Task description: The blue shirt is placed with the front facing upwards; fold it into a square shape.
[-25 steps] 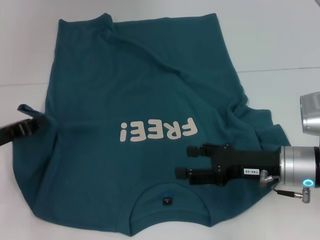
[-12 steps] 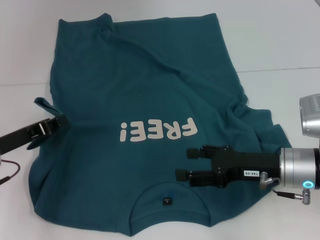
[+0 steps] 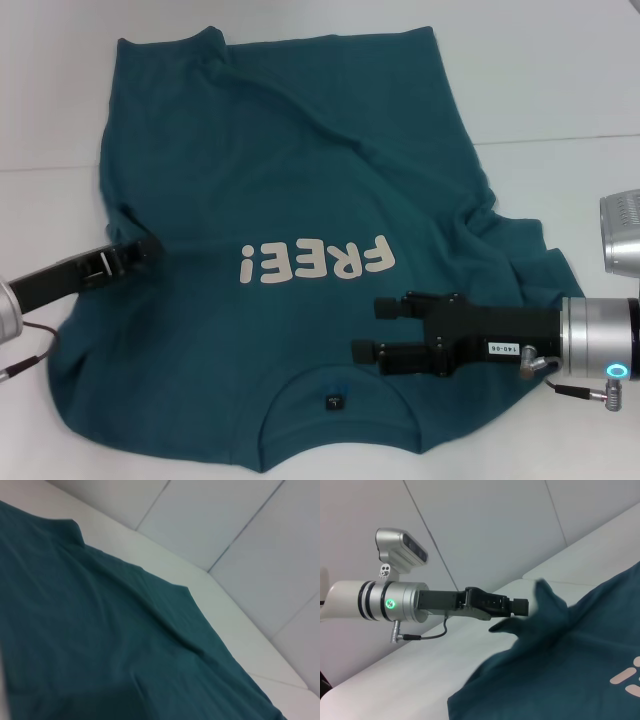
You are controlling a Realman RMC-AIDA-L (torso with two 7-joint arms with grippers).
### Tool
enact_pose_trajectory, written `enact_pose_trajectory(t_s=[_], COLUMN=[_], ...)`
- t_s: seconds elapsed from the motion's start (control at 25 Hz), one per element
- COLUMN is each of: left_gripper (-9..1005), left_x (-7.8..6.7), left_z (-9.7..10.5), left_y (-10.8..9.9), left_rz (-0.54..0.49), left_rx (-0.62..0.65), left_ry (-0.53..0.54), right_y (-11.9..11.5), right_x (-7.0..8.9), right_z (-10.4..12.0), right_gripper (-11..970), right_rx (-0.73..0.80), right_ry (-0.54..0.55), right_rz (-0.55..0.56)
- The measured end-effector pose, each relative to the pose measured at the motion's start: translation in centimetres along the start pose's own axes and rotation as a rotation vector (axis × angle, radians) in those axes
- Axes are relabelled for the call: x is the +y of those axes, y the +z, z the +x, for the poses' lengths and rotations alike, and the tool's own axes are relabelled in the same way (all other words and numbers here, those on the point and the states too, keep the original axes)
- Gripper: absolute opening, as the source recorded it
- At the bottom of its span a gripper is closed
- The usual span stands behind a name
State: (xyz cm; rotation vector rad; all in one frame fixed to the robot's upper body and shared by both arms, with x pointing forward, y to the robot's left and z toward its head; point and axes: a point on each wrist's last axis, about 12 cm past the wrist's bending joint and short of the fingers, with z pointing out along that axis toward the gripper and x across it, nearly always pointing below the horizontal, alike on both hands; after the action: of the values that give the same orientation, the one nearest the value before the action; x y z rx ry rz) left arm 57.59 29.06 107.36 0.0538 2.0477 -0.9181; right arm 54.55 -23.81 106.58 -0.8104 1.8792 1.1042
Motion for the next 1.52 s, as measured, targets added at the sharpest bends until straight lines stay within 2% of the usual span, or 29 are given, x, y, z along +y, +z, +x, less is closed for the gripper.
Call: enact_pose_trajectory(t_s=[0.08,0.28,0.36,0.48,0.6,0.8,1.04,1.24,1.52], left_gripper=[16,115,294,409,524,628,752,897,890], left_x=[-0.1,-0.5,-0.4,-0.1,0.5,1.8,3.2,3.6,3.7], left_z=[0.2,0.5,0.4,0.2,-0.1,-0.4,0.1,0.6,1.2], left_y=[0.2,0.8,0.6,0.1,-0.8,-2.0,-1.8,-1.3,-1.0], left_rz=[0.004,0.017,0.015,0.001,-0.038,-0.134,-0.253,-0.299,-0.307], left_rx=[0.011,0.042,0.038,0.022,0.001,-0.036,-0.042,-0.026,-0.001], left_ry=[0.002,0.011,0.030,0.058,0.086,0.123,0.124,0.121,0.119], right_y=[0.0,0.0,0.0,0.0,0.0,0.2,0.3,0.3,0.4], right_x=[0.0,0.0,0.0,0.0,0.0,-0.1,-0.1,-0.1,-0.1], right_z=[0.0,0.0,-0.1,-0.1,-0.1,-0.3,-0.5,-0.4,-0.4], right_gripper=[916,916,916,916,916,916,916,916,916], right_rx=[0.000,-0.002,-0.002,-0.003,-0.003,-0.004,-0.004,-0.004,-0.003], right_ry=[0.000,0.000,-0.001,-0.001,0.001,0.001,0.001,0.006,0.009], right_rz=[0.001,0.001,0.001,0.001,0.001,-0.002,-0.002,-0.002,-0.001])
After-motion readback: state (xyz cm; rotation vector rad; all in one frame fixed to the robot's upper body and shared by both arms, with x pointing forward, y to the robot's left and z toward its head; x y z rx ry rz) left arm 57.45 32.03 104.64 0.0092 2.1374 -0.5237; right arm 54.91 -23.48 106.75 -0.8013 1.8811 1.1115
